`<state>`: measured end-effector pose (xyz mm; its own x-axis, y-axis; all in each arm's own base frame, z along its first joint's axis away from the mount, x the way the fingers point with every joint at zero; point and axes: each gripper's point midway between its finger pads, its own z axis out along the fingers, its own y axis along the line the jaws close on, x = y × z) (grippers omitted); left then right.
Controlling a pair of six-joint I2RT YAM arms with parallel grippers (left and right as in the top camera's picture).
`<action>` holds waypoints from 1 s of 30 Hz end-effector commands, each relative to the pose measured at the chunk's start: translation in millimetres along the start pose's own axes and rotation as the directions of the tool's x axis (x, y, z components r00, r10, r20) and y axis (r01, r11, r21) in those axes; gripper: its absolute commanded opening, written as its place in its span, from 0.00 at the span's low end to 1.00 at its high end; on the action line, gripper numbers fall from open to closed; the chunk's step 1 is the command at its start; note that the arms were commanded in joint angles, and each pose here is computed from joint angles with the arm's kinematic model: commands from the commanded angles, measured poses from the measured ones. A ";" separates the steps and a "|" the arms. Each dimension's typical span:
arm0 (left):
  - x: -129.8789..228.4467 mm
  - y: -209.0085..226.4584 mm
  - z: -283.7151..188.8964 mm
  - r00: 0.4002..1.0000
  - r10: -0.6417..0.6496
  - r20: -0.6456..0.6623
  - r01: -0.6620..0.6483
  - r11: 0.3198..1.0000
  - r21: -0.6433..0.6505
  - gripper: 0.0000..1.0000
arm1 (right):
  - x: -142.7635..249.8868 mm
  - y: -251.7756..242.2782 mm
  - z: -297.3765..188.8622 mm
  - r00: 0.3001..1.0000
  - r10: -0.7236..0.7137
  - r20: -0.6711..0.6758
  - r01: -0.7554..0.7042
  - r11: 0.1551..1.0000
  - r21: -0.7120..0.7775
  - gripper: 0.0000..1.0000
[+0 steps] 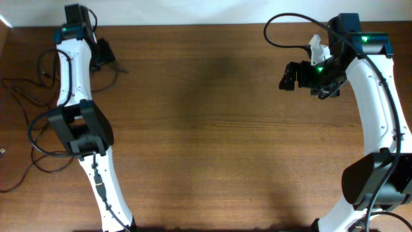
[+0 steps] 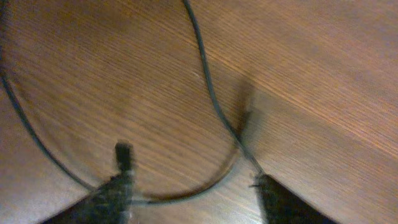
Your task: Untangle cables
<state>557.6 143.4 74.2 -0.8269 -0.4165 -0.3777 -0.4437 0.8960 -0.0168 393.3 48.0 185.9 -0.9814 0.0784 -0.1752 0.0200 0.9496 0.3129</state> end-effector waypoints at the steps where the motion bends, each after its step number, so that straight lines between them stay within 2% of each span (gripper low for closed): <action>1: 10.9 19.3 22.2 0.999 -0.041 -0.033 0.041 0.999 -0.024 1.00 | 0.2 0.2 -6.5 1.000 -0.016 0.017 0.015 1.000 0.008 0.99; 4: 2.2 23.3 10.9 0.999 -0.051 -0.006 0.051 0.998 -0.021 0.99 | 0.1 0.2 -6.5 1.000 -0.016 0.017 0.016 1.000 0.008 0.99; 8: -23.5 15.8 -41.6 0.994 -0.051 0.097 0.050 0.999 0.015 0.99 | 0.0 0.2 -6.5 1.000 -0.016 0.018 0.016 1.000 0.008 0.99; 10: -42.6 6.2 -99.5 0.978 -0.047 0.204 0.038 0.998 0.047 0.99 | -0.2 0.2 -6.5 1.000 -0.016 0.019 0.016 1.000 0.008 0.99; 11: -50.6 -1.1 -143.6 0.960 -0.041 0.277 0.022 0.997 0.071 0.99 | -0.5 0.2 -6.5 1.000 -0.016 0.020 0.016 1.000 0.008 0.99; 12: -52.2 -5.1 -167.0 0.950 -0.039 0.311 0.013 0.996 0.083 0.99 | -0.6 0.1 -6.5 1.000 -0.016 0.020 0.016 1.000 0.008 0.96; 14: -38.7 -17.9 -233.9 0.928 0.037 0.371 -0.076 0.993 0.091 0.99 | -0.8 0.3 -6.5 1.000 -0.016 0.021 0.016 1.000 0.008 0.95; 17: -11.4 -29.7 -299.8 0.904 0.096 0.417 -0.152 0.983 0.104 0.99 | -2.6 0.5 -6.7 0.999 -0.019 0.029 0.019 1.000 0.007 0.95; 21: 7.3 -23.5 -355.2 0.873 0.086 0.481 -0.163 0.979 0.122 0.99 | 3.1 2.0 -12.9 1.000 -0.017 0.023 0.017 1.000 0.008 0.94; 25: 29.0 -32.1 -381.0 0.873 0.086 0.479 -0.210 0.954 0.212 0.99 | 9.5 10.7 -40.4 0.996 -0.036 0.082 0.036 0.999 0.004 0.94; 30: 55.4 -25.5 -369.2 0.920 0.114 0.375 -0.201 0.958 0.203 0.99 | 37.1 29.8 -107.0 0.971 -0.080 0.225 0.081 0.997 0.004 0.94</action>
<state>406.7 44.1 399.0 -0.6537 -0.2298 -0.7210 -0.2040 0.9710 -0.1246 359.6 48.3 252.5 -0.9468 0.0758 -0.3127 -0.0263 0.9504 0.3099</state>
